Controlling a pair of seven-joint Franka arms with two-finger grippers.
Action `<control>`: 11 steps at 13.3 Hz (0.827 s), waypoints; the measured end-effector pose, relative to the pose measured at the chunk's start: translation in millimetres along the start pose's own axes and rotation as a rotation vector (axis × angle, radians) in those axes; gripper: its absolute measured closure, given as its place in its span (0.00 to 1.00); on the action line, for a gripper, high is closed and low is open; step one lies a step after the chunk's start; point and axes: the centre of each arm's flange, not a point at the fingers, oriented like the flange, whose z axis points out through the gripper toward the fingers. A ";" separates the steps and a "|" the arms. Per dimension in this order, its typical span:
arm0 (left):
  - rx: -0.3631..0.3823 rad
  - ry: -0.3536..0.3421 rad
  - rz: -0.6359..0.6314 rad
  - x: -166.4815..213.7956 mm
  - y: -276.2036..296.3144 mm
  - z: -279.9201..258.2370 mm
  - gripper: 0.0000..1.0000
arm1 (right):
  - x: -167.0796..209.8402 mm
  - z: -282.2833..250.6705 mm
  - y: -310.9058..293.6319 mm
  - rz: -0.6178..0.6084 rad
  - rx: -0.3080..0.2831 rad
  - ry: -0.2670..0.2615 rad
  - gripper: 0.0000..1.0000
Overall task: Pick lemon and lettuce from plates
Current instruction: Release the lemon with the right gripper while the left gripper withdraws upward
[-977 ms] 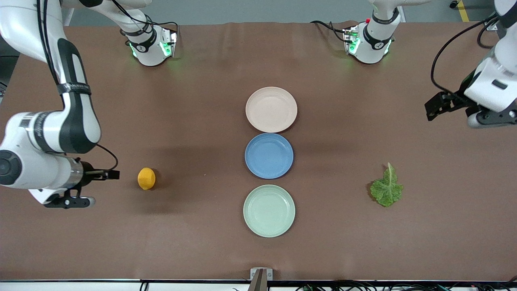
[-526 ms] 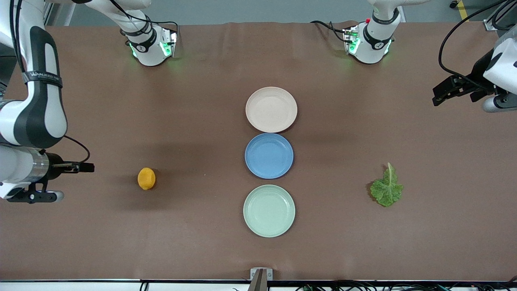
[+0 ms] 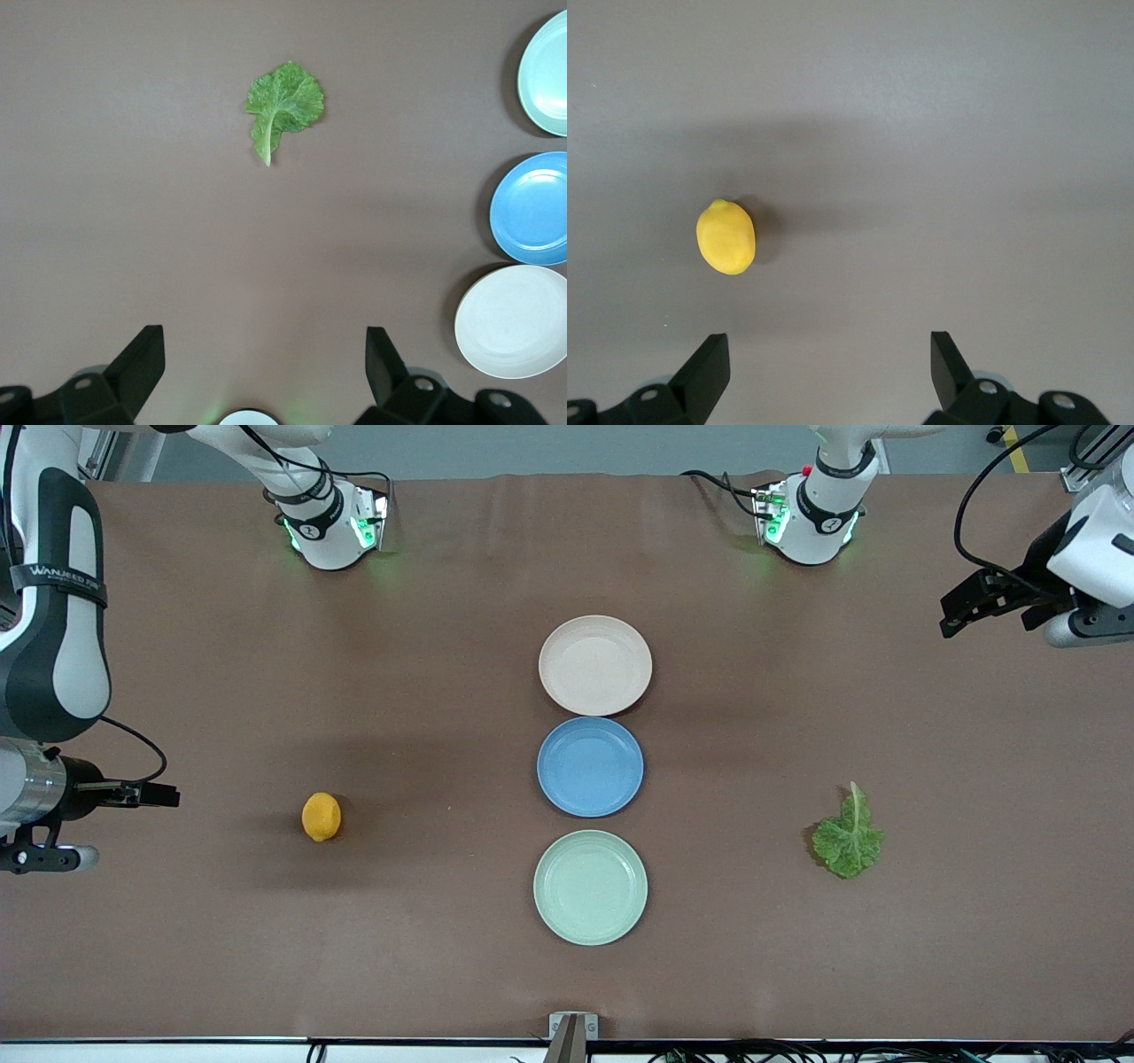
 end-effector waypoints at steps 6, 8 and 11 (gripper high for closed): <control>0.000 0.026 0.068 -8.0 -5.8 -4.5 0.00 | -20.7 -28.1 3.7 0.004 0.021 0.002 0.00; 0.000 0.029 0.069 -11.0 -6.0 -5.4 0.00 | -34.7 -32.3 2.5 -0.001 0.026 0.032 0.00; 0.000 0.031 0.069 -12.2 -5.9 -5.5 0.00 | -67.4 -36.3 -6.0 -0.016 0.030 0.068 0.00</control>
